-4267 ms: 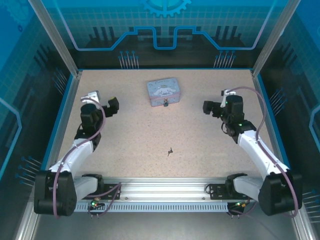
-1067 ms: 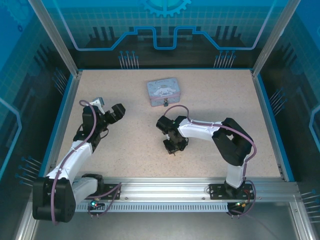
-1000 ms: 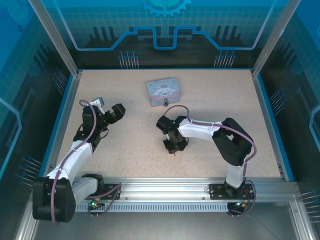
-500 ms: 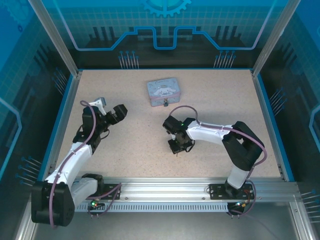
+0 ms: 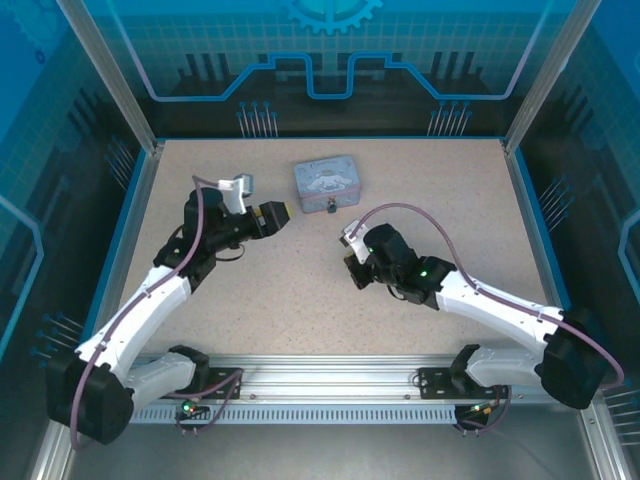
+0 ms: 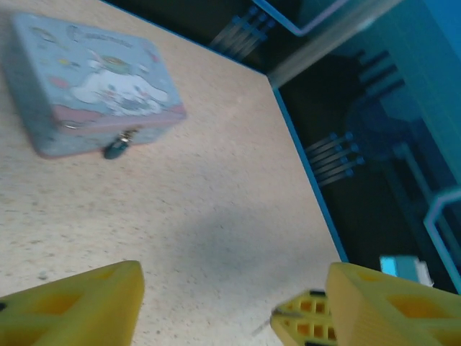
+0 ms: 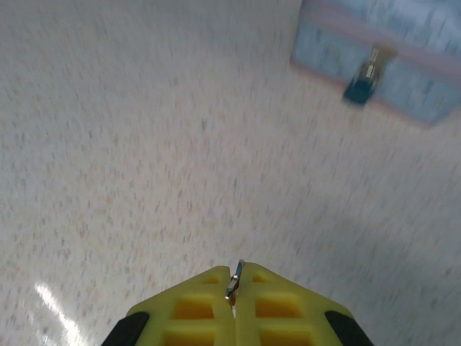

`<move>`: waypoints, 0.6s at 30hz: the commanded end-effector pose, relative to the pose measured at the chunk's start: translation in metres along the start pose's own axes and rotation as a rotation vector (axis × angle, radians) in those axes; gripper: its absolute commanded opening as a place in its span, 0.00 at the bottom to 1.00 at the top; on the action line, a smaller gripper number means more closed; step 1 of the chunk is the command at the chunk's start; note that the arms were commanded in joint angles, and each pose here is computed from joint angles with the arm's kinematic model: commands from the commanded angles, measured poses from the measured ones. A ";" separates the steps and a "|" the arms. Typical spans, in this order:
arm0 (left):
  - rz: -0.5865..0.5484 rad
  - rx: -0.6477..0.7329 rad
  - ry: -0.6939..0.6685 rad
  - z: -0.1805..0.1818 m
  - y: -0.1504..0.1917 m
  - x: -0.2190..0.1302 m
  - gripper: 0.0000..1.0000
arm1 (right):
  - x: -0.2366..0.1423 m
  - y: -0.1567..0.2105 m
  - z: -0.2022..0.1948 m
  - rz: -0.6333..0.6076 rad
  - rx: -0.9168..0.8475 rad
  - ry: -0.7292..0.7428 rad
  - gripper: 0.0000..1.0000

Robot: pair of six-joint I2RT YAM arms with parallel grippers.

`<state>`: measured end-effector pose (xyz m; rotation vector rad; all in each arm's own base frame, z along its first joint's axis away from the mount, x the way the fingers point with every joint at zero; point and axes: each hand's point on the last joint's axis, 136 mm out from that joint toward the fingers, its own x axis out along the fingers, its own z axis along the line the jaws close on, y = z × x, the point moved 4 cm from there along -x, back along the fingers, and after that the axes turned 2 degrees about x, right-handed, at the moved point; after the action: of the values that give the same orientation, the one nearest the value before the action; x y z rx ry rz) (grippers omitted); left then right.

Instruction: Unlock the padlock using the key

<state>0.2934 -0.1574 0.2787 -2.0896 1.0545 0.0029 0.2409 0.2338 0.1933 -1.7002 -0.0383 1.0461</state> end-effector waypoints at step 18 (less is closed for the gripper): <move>0.290 -0.229 0.134 -0.060 0.053 0.079 0.40 | -0.015 -0.060 -0.002 -0.269 -0.314 0.078 0.00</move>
<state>0.2881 -0.2543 0.2484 -2.1044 1.4455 0.1837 0.2579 0.2462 0.2323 -1.9391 -0.3373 0.8664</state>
